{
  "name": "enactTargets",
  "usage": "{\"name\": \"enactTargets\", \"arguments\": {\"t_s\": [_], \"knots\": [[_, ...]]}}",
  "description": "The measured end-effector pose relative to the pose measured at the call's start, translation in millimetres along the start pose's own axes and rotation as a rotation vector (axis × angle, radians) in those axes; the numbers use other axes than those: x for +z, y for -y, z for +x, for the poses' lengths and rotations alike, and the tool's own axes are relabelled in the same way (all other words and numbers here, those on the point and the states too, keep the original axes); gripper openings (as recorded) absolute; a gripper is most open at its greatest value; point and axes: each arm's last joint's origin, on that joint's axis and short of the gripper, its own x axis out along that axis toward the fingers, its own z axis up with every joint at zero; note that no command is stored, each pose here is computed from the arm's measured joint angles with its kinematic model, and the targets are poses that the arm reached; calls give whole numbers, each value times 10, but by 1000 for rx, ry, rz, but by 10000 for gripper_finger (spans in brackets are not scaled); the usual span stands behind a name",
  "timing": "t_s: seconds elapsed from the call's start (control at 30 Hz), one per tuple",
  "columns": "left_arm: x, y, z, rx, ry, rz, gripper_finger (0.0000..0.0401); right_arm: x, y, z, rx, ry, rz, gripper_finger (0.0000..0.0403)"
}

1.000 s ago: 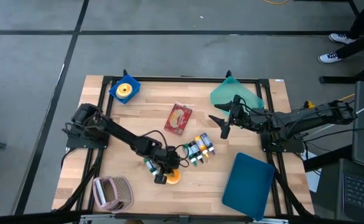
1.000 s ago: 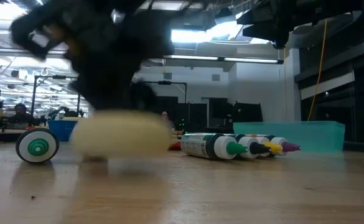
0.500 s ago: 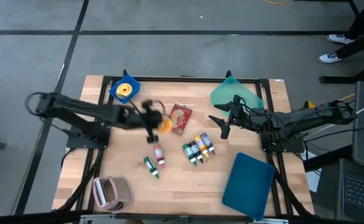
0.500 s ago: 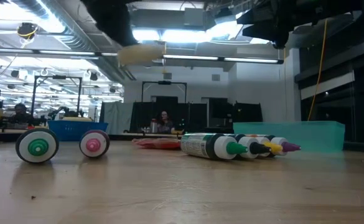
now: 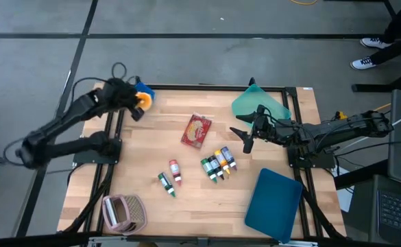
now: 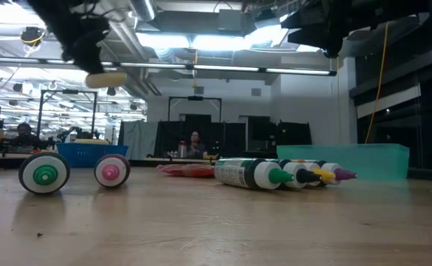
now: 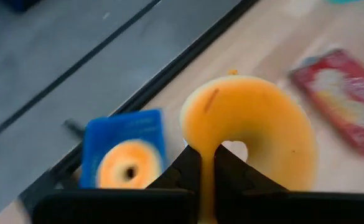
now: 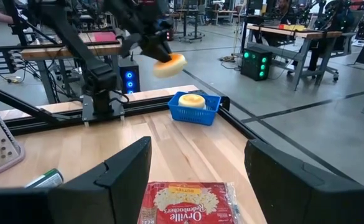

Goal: Pick & Place Food Item
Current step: Put the yellow donut into the top blue bin

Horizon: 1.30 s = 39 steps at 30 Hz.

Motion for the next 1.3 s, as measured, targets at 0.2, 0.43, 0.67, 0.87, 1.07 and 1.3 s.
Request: {"name": "enactTargets", "arguments": {"t_s": [0.2,0.43,0.67,0.87,1.07,1.3], "knots": [[-105,-354,172,49,-100,-60,12,0,0,0,0,0,0,254],[-71,-446,259,-9,-76,-111,12,4,0,0,0,4,-2,254],[-101,-421,272,-20,-119,-158,12,3,0,0,0,3,-2,254],[-49,-317,286,-136,-78,-133,12,3,0,0,0,3,-2,254],[97,-136,335,-90,1,-127,12,4,2,0,-9,4,-2,254],[134,-231,519,283,-47,-192,12,4,2,0,-7,4,-1,254]]}}
